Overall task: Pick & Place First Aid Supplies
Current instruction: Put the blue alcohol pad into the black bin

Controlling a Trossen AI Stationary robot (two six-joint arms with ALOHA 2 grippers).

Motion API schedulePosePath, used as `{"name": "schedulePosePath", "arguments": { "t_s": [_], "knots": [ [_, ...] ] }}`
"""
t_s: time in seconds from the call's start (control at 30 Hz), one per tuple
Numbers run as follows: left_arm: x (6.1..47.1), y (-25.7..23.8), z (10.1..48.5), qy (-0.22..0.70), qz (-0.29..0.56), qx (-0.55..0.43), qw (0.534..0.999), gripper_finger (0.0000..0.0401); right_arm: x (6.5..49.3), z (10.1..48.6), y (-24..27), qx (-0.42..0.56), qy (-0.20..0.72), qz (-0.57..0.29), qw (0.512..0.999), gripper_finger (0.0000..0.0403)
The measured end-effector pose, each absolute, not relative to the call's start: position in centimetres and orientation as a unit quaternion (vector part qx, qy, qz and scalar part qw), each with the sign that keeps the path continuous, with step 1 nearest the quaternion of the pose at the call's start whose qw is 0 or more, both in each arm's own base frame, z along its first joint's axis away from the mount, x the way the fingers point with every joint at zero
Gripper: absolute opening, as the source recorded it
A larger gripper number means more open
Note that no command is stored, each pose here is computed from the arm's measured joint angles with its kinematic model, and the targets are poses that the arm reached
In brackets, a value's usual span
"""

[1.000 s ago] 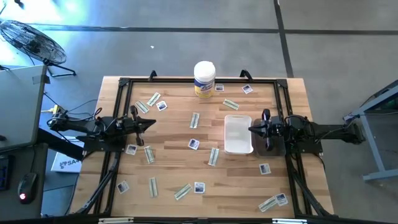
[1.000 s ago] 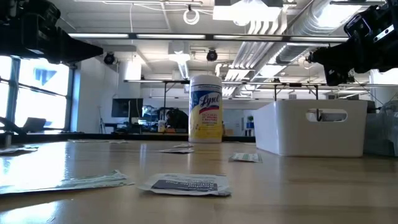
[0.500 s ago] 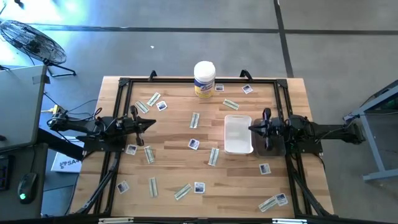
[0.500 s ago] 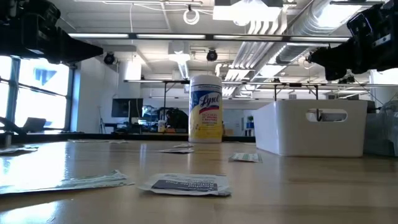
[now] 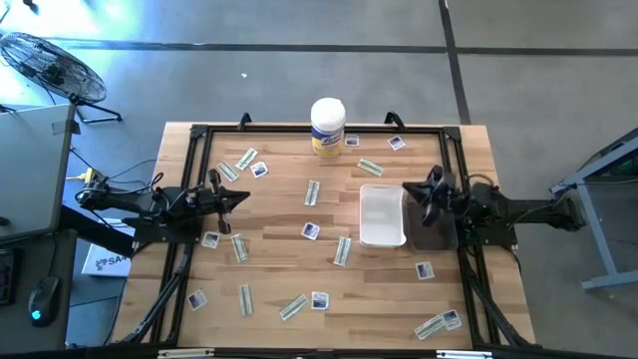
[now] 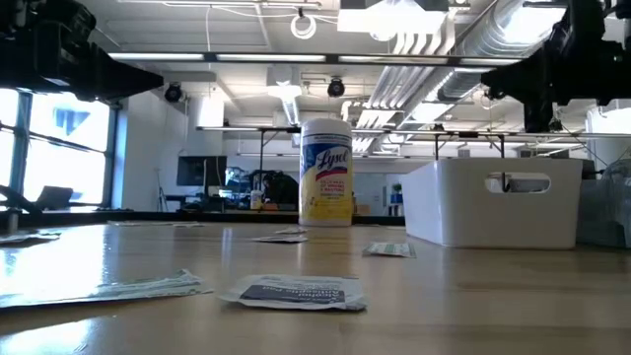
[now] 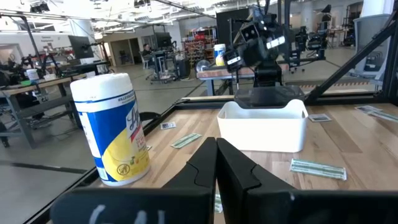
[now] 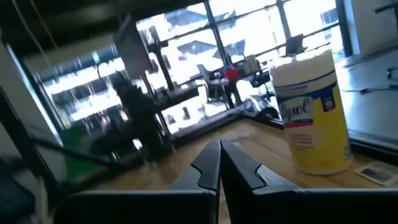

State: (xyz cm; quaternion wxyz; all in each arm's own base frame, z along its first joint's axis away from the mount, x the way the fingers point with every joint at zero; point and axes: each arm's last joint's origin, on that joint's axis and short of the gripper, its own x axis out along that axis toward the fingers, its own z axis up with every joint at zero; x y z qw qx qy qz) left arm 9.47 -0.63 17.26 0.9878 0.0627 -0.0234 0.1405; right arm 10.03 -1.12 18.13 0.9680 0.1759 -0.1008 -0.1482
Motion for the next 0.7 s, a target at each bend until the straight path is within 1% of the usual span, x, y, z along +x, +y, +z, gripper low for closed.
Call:
{"name": "schedulePosePath", "arguments": {
  "t_s": [0.1,0.17,0.23,0.37,0.43,0.53,0.7],
  "knots": [
    [9.5,-0.6,17.3,-0.023,0.14,0.063,0.988,0.0001,9.8,18.7,-1.3,0.198,-0.14,-0.175,0.954,0.0003],
    [9.5,-0.6,17.3,-0.023,0.14,0.063,0.988,0.0001,9.7,19.2,-1.4,0.225,-0.169,-0.176,0.943,0.0002],
    [9.5,-0.6,17.3,-0.023,0.14,0.063,0.988,0.0001,9.5,19.9,-1.2,0.246,-0.206,-0.139,0.937,0.0003],
    [9.5,-0.6,17.3,-0.023,0.14,0.063,0.988,0.0001,9.5,21.2,-0.4,0.226,-0.244,-0.02,0.943,0.0002],
    [9.5,-0.6,17.3,-0.023,0.14,0.063,0.988,0.0001,9.8,21.3,0.1,0.219,-0.243,0.011,0.945,0.0002],
    [9.5,-0.6,17.3,-0.023,0.14,0.063,0.988,0.0001,10.7,21.1,1.0,0.213,-0.221,0.032,0.951,0.0002],
    [9.5,-0.6,17.3,-0.023,0.14,0.063,0.988,0.0001,12.6,20.3,2.9,0.21,-0.15,0.02,0.966,0.0002]
  ]
}}
